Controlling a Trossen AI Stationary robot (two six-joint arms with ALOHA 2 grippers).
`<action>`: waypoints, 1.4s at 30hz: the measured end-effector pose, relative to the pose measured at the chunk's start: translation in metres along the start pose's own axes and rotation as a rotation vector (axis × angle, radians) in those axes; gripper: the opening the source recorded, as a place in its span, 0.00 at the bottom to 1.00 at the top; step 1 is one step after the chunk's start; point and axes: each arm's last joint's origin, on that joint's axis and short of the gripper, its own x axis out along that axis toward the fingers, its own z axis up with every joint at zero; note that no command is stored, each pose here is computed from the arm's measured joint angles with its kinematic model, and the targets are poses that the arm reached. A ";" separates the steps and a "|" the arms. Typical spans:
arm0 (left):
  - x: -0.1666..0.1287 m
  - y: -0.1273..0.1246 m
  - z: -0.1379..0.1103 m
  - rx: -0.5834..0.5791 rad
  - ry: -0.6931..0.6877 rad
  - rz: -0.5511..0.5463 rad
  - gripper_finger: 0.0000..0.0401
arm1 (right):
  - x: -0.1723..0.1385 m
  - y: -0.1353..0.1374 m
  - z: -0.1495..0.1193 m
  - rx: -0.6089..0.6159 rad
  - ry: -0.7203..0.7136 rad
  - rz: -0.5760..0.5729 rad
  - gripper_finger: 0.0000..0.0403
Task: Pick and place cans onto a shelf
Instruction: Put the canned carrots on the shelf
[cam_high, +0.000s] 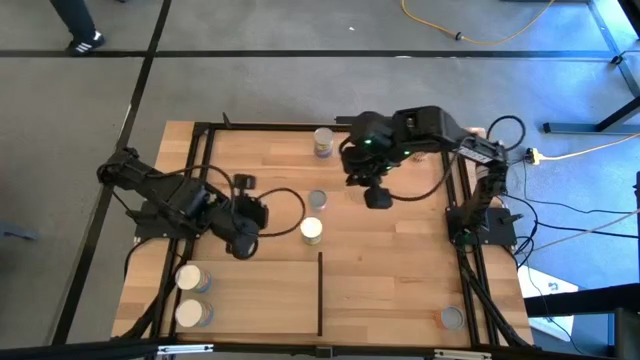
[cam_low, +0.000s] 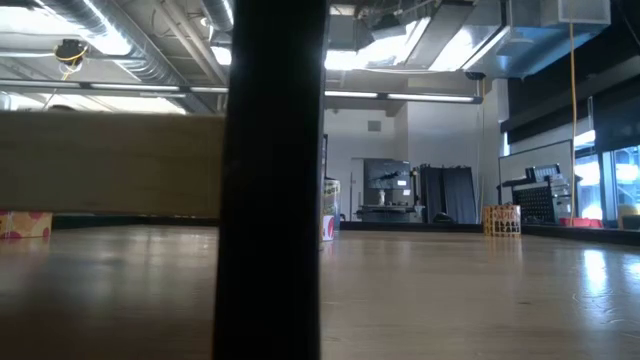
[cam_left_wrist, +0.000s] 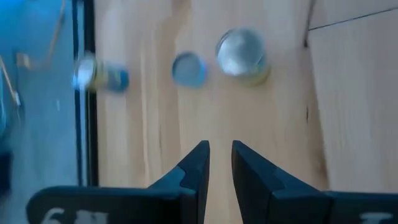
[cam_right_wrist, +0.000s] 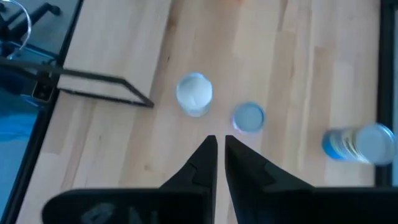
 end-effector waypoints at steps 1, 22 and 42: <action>0.005 -0.002 0.002 0.047 -0.008 -0.001 0.15 | -0.005 0.001 -0.003 -0.001 0.000 -0.006 0.08; 0.110 -0.029 0.002 0.461 -0.246 -0.108 0.14 | -0.062 0.015 -0.026 -0.093 -0.090 -0.029 0.08; 0.171 -0.035 -0.013 0.580 -0.279 -0.057 0.14 | -0.063 0.015 -0.026 -0.095 -0.093 -0.028 0.08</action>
